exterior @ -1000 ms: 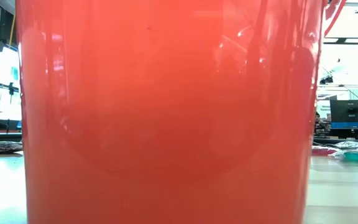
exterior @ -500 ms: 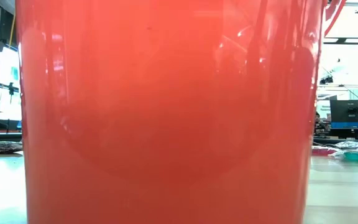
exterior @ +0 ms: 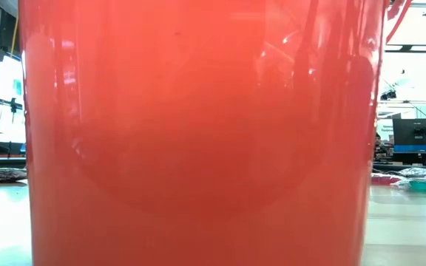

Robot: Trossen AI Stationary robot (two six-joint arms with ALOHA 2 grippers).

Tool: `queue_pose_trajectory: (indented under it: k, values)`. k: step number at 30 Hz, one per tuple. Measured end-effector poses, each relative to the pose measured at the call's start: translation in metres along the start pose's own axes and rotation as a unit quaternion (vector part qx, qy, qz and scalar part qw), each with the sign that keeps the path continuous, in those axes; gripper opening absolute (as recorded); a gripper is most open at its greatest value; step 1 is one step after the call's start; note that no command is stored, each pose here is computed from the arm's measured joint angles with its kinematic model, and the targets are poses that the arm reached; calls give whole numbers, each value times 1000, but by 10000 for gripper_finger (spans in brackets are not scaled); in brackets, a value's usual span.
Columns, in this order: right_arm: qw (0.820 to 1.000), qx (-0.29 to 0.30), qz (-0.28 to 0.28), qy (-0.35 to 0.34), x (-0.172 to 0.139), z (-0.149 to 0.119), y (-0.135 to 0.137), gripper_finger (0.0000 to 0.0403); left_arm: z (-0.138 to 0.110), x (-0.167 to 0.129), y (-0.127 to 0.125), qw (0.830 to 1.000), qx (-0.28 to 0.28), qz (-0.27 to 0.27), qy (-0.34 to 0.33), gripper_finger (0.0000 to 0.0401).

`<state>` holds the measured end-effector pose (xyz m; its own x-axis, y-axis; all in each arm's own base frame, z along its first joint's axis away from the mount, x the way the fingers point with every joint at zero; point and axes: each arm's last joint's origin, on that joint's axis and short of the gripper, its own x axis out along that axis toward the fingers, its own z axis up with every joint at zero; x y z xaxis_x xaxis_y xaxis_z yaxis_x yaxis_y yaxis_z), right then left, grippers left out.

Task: Organize candy in baskets
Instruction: Put the brown chocolate bar into the purple bucket

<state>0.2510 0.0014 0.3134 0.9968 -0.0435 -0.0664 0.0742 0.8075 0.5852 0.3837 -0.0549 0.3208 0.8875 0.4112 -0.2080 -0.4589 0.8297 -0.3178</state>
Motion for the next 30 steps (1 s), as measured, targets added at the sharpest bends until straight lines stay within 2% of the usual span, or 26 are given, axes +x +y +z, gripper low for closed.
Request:
queue_pose_trajectory:
  k: [15,21,26,30]
  values:
    - [1000,-2,-2,6,1,-2,-1,1,-3,0,2,1000,12,17,11,56]
    - [1000,-1,-2,7,0,-1,-1,1,-2,-1,1,1000,-18,-3,23,75]
    - [1000,0,-3,7,0,-2,-1,0,-2,-1,1,1000,-16,-4,23,76]
    - [1000,0,-4,13,0,-2,-1,0,-3,-1,0,999,9,-26,36,83]
